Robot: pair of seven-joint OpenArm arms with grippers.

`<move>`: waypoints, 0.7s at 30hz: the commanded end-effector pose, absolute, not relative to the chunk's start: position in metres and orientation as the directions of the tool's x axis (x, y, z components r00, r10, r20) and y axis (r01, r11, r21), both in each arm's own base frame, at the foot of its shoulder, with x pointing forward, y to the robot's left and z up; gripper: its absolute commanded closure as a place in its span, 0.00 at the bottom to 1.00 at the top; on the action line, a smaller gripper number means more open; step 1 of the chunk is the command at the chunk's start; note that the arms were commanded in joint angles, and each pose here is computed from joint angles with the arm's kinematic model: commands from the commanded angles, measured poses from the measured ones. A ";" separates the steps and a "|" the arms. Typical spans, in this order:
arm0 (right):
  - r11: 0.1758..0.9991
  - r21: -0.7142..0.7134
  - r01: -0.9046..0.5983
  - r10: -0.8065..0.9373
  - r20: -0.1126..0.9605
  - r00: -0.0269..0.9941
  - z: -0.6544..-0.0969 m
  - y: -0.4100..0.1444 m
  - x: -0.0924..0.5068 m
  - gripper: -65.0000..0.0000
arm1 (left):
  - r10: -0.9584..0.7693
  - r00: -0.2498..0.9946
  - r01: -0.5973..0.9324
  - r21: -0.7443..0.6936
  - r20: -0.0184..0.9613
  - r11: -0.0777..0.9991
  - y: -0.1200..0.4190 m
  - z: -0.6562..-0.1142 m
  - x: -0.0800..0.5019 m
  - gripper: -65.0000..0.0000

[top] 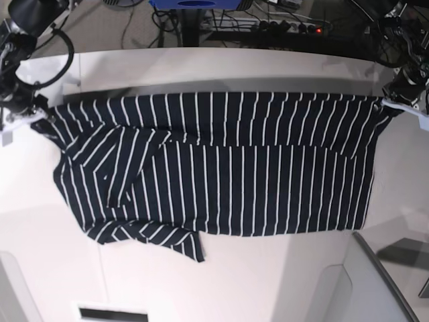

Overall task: Layout the t-shirt on the table in an organized manner, then fold the t-shirt properly
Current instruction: 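Lift the folded edge with both grippers and pull it toward the robot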

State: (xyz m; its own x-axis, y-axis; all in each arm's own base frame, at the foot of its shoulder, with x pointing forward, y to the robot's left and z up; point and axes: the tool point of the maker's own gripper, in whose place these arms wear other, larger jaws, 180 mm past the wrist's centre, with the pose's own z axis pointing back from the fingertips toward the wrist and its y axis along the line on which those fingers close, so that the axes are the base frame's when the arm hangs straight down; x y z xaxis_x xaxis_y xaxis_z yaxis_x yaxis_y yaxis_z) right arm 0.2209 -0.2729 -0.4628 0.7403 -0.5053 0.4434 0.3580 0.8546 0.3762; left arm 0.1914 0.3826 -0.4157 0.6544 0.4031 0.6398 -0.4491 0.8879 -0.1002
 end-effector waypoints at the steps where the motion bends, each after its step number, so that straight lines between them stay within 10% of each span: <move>1: 0.859 0.367 0.358 -0.504 0.478 0.720 -0.456 -0.281 0.226 1.00 | 0.375 0.621 -0.451 -0.078 0.688 0.889 0.395 -0.403 0.198 1.00; 21: 0.834 0.459 0.305 -0.543 0.591 0.597 -0.392 -0.281 0.329 1.00 | 0.349 0.534 -0.415 -0.121 0.770 0.902 0.393 -0.377 0.257 1.00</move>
